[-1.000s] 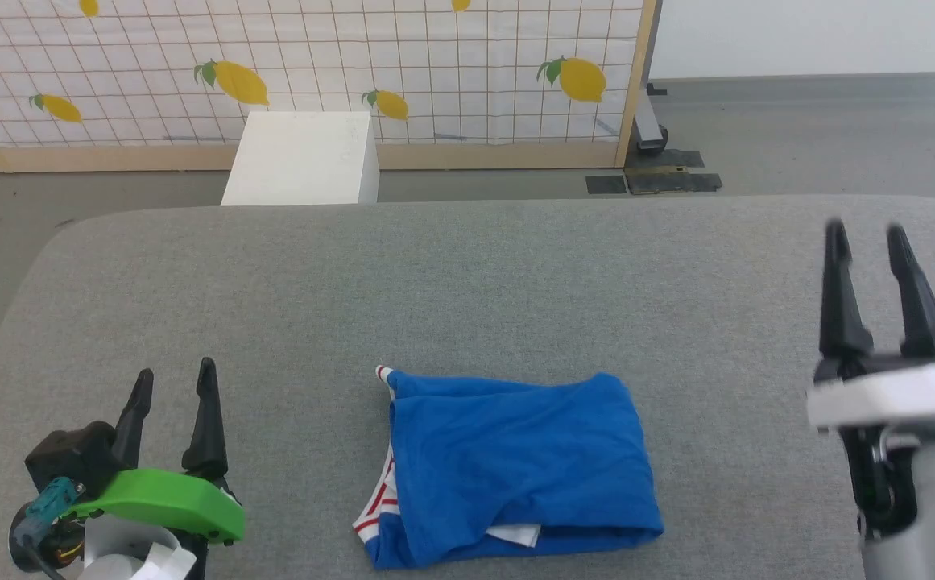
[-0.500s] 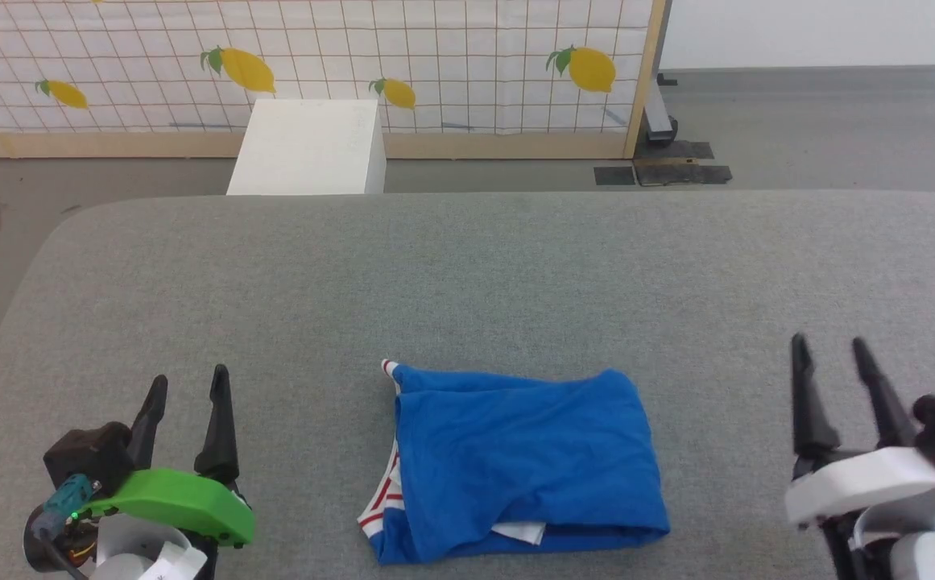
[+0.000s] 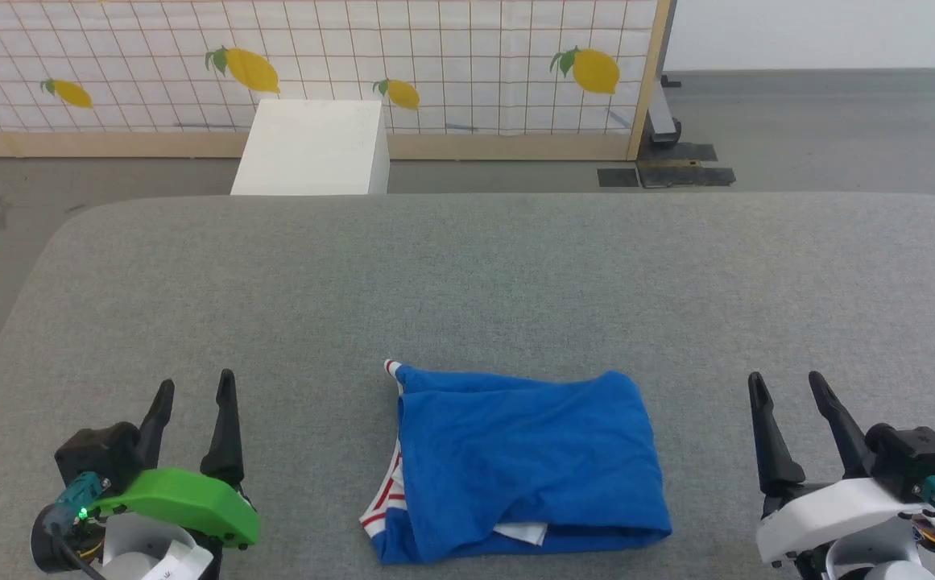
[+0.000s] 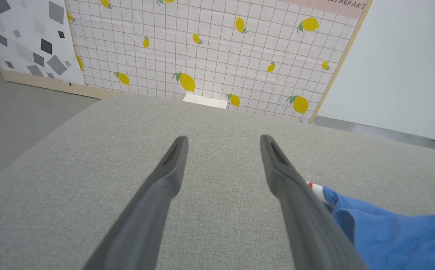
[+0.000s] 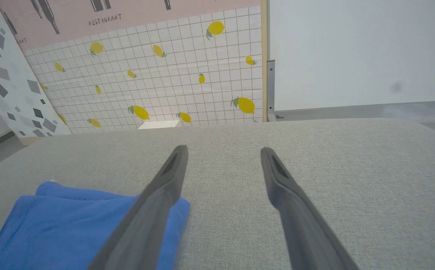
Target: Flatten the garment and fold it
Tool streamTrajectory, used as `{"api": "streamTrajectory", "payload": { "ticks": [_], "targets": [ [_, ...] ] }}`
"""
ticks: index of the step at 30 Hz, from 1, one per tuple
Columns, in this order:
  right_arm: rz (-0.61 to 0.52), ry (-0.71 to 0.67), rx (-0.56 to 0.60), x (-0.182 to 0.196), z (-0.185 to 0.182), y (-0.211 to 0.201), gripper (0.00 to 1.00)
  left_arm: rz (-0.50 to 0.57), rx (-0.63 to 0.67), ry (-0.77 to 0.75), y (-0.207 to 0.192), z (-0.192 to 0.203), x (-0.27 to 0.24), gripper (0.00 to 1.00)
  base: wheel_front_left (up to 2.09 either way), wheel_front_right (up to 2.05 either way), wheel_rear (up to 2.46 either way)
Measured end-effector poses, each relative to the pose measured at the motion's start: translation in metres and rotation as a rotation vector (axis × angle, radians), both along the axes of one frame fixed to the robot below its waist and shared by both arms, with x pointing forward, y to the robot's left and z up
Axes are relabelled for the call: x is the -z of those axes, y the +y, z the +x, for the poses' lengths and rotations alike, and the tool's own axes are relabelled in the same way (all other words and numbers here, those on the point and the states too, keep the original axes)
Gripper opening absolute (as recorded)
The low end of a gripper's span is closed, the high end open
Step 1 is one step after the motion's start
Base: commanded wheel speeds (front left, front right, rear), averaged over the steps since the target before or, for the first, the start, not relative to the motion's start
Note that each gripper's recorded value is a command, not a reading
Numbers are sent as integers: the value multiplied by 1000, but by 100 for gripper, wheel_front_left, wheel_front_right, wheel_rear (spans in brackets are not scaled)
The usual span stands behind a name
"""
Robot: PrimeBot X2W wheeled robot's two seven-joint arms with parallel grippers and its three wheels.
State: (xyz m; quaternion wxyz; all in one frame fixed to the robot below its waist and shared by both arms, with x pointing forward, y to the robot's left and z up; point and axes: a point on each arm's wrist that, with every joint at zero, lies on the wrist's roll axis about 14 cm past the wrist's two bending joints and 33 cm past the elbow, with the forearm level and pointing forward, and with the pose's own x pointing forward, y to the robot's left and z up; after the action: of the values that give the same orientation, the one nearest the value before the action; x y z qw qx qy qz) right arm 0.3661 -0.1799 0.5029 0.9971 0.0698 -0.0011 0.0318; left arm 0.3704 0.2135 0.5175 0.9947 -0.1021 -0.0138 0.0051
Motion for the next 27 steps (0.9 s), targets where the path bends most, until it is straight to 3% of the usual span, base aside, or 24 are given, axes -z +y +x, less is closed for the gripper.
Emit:
{"api": "streamTrajectory", "payload": {
  "ticks": [27],
  "targets": [
    [-6, 27, 5, 4, -6, -3, 100, 79, 42, 55, -4, -4, 9, 100, 0, 0, 0]
  ]
}}
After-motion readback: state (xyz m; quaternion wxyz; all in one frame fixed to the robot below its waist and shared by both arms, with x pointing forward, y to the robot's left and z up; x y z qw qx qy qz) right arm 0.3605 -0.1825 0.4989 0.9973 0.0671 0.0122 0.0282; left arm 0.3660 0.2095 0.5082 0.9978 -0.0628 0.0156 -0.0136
